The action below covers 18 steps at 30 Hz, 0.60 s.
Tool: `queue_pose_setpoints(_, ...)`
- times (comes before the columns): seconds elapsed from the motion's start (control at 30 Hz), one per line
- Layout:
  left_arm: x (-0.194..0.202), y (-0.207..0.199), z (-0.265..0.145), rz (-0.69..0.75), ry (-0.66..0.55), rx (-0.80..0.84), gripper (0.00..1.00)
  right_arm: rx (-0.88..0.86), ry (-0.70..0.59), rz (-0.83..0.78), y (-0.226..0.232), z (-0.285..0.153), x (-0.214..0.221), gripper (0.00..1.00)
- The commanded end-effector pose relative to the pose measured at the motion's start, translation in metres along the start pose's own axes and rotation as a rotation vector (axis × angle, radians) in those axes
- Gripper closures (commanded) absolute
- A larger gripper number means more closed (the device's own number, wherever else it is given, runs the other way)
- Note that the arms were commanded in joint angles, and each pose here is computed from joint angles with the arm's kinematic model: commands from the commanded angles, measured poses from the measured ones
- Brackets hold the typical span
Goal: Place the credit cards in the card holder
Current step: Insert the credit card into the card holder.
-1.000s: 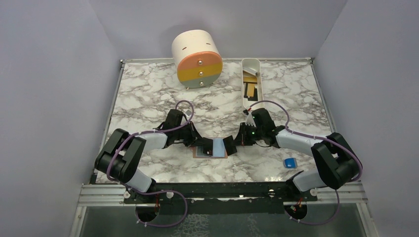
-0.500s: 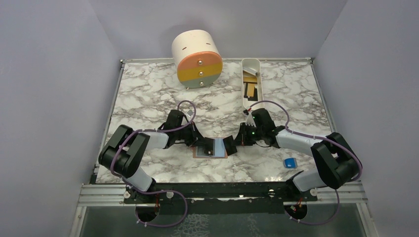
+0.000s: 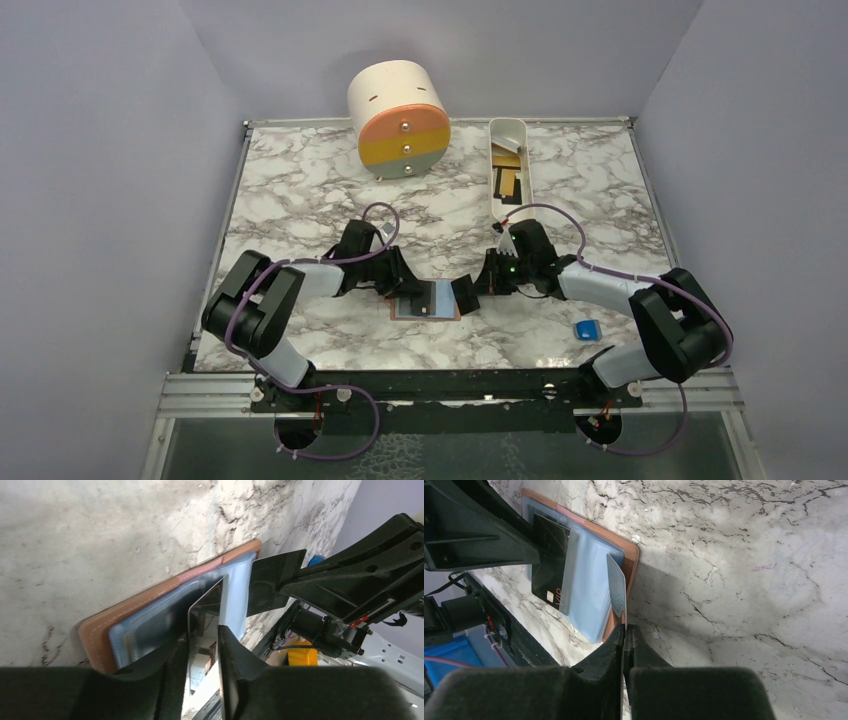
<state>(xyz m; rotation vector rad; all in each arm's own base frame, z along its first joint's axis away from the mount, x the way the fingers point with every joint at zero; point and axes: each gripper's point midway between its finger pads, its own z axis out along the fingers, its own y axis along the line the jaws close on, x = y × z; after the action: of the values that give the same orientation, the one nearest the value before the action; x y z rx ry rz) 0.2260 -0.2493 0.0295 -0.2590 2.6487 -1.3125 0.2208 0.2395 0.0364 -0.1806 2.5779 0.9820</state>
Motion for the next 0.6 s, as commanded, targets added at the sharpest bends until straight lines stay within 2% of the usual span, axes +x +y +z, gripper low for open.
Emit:
queue_pose_setpoints(0.0,-0.011,0.008,-0.005,0.046,-0.032,-0.118,0.66,0.065,0.018,0.000,-0.015,0.001,0.009,0.99)
queue_pose_setpoints(0.23,-0.018,0.005,-0.011,0.056,-0.057,-0.163,0.53,0.061,0.018,0.002,-0.015,0.000,0.011,0.99)
queue_pose_setpoints(0.57,-0.007,-0.004,-0.015,0.046,-0.033,-0.136,0.49,0.056,0.018,0.007,-0.014,0.000,0.012,0.99)
